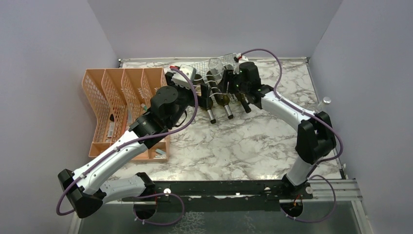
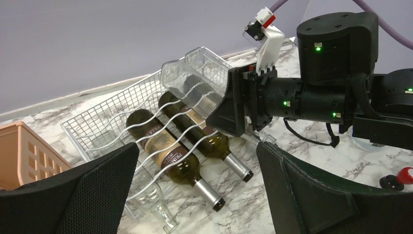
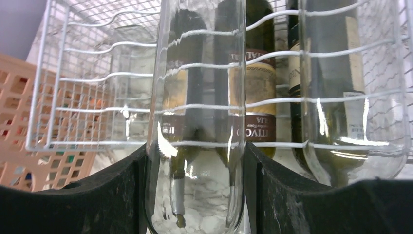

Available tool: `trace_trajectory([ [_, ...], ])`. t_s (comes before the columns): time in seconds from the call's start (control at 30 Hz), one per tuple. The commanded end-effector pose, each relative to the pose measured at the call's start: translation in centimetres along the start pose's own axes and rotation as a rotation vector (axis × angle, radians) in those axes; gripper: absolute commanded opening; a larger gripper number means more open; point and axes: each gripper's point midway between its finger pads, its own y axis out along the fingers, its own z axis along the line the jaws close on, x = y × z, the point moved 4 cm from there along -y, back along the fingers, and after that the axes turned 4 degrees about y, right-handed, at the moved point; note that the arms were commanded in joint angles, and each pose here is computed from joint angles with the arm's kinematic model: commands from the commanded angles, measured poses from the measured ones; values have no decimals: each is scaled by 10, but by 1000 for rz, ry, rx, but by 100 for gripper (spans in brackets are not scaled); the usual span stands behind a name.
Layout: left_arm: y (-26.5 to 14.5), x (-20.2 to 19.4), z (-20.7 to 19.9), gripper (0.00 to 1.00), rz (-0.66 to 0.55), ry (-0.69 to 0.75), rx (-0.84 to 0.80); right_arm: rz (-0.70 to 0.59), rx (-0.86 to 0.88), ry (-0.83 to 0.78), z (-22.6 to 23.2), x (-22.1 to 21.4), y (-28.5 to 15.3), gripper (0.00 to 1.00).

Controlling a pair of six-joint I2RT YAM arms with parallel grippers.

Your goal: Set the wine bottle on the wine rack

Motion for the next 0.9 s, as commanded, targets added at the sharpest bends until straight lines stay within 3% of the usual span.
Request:
trace_trajectory([
  [0.0, -6, -1, 8, 99, 19, 2, 36, -210, -26, 4, 9, 52, 10, 1],
  [0.37, -2, -4, 2, 99, 33, 10, 4, -137, -44, -52, 0, 37, 38, 1],
  [0.63, -11, 6, 4, 99, -27, 0, -12, -111, -20, -76, 0, 28, 48, 2],
  [0.7, -12, 7, 4, 99, -36, 1, -17, -113, -15, -84, 0, 27, 50, 7],
  [0.87, -13, 5, 4, 99, -31, 4, -20, -63, -4, -135, -3, 19, 58, 32],
])
